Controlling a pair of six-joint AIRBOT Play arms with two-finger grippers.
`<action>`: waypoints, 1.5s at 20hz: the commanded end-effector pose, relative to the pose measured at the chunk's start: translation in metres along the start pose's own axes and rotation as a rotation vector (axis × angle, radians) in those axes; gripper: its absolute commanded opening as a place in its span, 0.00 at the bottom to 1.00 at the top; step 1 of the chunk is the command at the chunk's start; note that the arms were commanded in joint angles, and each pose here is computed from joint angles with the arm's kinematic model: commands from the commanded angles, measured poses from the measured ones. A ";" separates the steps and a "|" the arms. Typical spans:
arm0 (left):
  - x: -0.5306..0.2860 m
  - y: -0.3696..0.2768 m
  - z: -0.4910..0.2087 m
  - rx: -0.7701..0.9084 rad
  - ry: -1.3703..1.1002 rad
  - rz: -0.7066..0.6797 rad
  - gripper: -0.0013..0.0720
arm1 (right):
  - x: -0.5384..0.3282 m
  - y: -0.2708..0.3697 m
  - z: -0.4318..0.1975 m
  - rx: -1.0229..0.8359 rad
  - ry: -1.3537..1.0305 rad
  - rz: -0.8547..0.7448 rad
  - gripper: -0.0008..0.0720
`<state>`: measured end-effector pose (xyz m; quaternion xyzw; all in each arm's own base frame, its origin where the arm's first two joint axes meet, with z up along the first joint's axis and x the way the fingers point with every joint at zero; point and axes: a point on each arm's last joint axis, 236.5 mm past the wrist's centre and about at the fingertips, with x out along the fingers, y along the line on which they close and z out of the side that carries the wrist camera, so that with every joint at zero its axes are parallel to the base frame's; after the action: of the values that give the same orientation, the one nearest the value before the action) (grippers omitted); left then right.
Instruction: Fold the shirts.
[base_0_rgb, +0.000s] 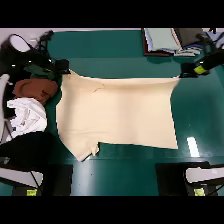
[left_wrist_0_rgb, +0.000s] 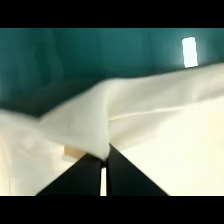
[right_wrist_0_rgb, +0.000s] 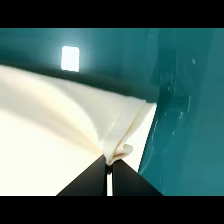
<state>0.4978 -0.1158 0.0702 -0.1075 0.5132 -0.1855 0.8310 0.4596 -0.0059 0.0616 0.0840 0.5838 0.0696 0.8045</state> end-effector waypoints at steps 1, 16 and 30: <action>0.032 0.017 0.004 0.023 0.018 0.013 0.05 | 0.036 0.003 0.024 -0.028 0.000 -0.007 0.03; 0.038 0.072 -0.114 -0.196 0.401 0.058 0.76 | 0.054 0.005 -0.065 0.045 0.103 0.035 0.59; -0.055 0.037 -0.332 -0.304 0.475 0.211 0.75 | -0.033 0.067 -0.093 -0.072 -0.109 0.080 0.57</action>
<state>0.2455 -0.0534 -0.0239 -0.1096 0.7077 -0.0599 0.6954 0.3669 0.0520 0.0729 0.0845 0.5488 0.1136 0.8239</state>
